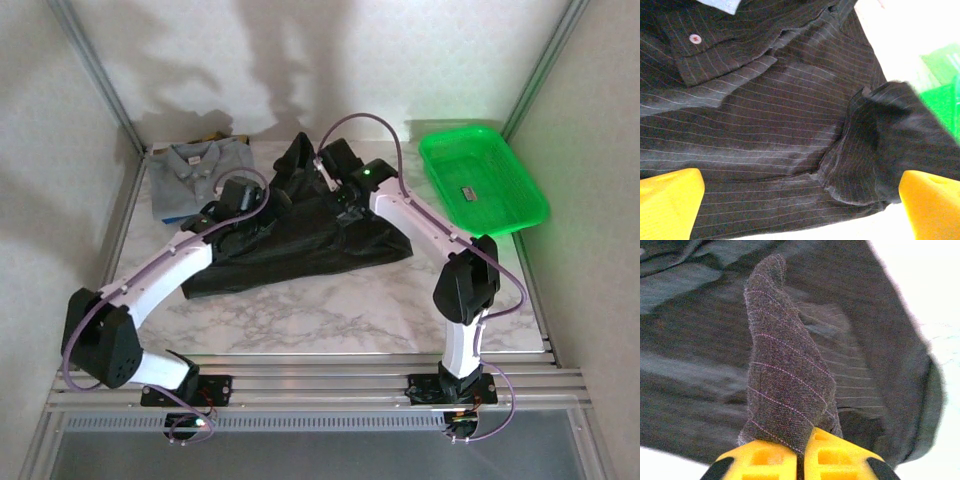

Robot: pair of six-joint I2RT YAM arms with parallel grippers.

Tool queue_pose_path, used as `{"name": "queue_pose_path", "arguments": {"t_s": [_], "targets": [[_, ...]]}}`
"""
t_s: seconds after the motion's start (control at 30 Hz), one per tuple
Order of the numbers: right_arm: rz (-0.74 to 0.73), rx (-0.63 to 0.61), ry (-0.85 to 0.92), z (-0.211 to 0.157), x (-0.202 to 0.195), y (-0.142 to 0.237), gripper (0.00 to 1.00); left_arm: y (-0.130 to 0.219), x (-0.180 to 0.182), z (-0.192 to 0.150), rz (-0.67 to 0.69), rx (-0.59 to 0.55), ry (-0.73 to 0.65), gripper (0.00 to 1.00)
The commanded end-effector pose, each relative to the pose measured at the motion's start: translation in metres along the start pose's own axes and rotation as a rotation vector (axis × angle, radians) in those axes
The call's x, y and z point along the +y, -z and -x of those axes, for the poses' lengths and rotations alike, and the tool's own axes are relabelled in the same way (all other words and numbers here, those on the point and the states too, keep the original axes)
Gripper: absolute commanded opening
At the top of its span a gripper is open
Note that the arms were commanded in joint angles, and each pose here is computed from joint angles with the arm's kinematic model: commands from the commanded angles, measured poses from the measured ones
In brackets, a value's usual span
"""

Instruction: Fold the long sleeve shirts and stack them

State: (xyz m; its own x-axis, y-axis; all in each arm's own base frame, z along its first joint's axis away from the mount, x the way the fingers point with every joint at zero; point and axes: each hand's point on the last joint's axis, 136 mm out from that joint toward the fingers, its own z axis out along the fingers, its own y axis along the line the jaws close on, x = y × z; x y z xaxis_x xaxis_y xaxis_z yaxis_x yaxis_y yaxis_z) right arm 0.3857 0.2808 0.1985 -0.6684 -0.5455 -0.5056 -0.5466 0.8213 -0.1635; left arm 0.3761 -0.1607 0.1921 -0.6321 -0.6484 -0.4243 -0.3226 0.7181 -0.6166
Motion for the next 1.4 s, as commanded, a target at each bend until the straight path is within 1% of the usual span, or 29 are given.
{"name": "queue_pose_path", "arguments": {"t_s": [0.0,0.07,0.1,0.17,0.23,0.33,0.4,0.47,0.53,0.6,0.63,0.67,0.73,0.83,0.9,0.93,0.97,1.07,1.17,1.23,1.3,1.37], "targets": [[0.192,0.093,-0.001,-0.024,0.070,0.005,0.10,0.012,0.028,0.003,0.065,-0.010,0.041,1.00],[0.237,0.117,0.033,-0.031,0.100,0.003,0.13,0.019,0.037,0.008,0.073,-0.027,0.055,1.00],[0.272,0.135,0.051,-0.035,0.117,0.000,0.17,0.023,0.041,0.011,0.078,-0.037,0.060,0.99],[0.313,0.151,0.094,-0.039,0.147,-0.001,0.28,0.030,0.050,0.015,0.095,-0.052,0.070,1.00],[0.382,0.156,0.102,-0.037,0.176,0.005,0.41,0.039,0.059,0.017,0.110,-0.066,0.079,1.00],[0.468,0.149,0.031,-0.029,0.196,0.016,0.53,0.054,0.076,0.020,0.147,-0.097,0.104,0.99],[0.472,0.139,-0.004,-0.025,0.192,0.023,0.59,0.065,0.082,0.023,0.157,-0.121,0.120,1.00],[0.418,0.157,-0.050,-0.028,0.174,0.025,0.63,0.074,0.084,0.025,0.155,-0.136,0.127,1.00],[0.371,0.203,-0.154,-0.034,0.143,0.024,0.64,0.081,0.085,0.024,0.171,-0.132,0.124,1.00],[0.325,0.267,-0.338,-0.049,0.100,0.017,0.64,0.086,0.086,0.021,0.185,-0.115,0.116,1.00],[0.331,0.282,-0.420,-0.055,0.084,0.017,0.64,0.087,0.087,0.017,0.187,-0.104,0.116,1.00],[0.337,0.285,-0.534,-0.062,0.058,0.013,0.65,0.089,0.087,0.013,0.185,-0.091,0.119,1.00],[0.333,0.271,-0.648,-0.076,0.026,0.010,0.68,0.089,0.079,0.003,0.155,-0.056,0.097,1.00],[0.286,0.287,-0.721,-0.102,-0.013,0.005,0.76,0.073,0.060,-0.027,0.116,0.064,0.007,1.00],[0.276,0.288,-0.749,-0.115,-0.031,0.001,0.81,0.055,0.043,-0.057,0.123,0.168,-0.116,0.99],[0.279,0.288,-0.764,-0.120,-0.036,-0.002,0.82,0.047,0.035,-0.069,0.136,0.214,-0.168,0.99],[0.280,0.288,-0.789,-0.125,-0.044,-0.005,0.83,0.037,0.031,-0.085,0.168,0.274,-0.234,0.97],[0.291,0.274,-0.873,-0.137,-0.062,-0.014,0.83,0.015,0.019,-0.120,0.239,0.400,-0.407,0.88],[0.325,0.267,-0.929,-0.136,-0.069,-0.022,0.83,-0.007,0.016,-0.148,0.292,0.493,-0.518,0.77],[0.325,0.265,-0.931,-0.130,-0.072,-0.026,0.82,-0.021,0.022,-0.158,0.340,0.533,-0.561,0.68],[0.344,0.253,-0.950,-0.121,-0.073,-0.031,0.79,-0.034,0.027,-0.164,0.380,0.553,-0.591,0.65],[0.364,0.241,-0.969,-0.110,-0.074,-0.037,0.75,-0.044,0.033,-0.166,0.420,0.558,-0.615,0.57]]}}
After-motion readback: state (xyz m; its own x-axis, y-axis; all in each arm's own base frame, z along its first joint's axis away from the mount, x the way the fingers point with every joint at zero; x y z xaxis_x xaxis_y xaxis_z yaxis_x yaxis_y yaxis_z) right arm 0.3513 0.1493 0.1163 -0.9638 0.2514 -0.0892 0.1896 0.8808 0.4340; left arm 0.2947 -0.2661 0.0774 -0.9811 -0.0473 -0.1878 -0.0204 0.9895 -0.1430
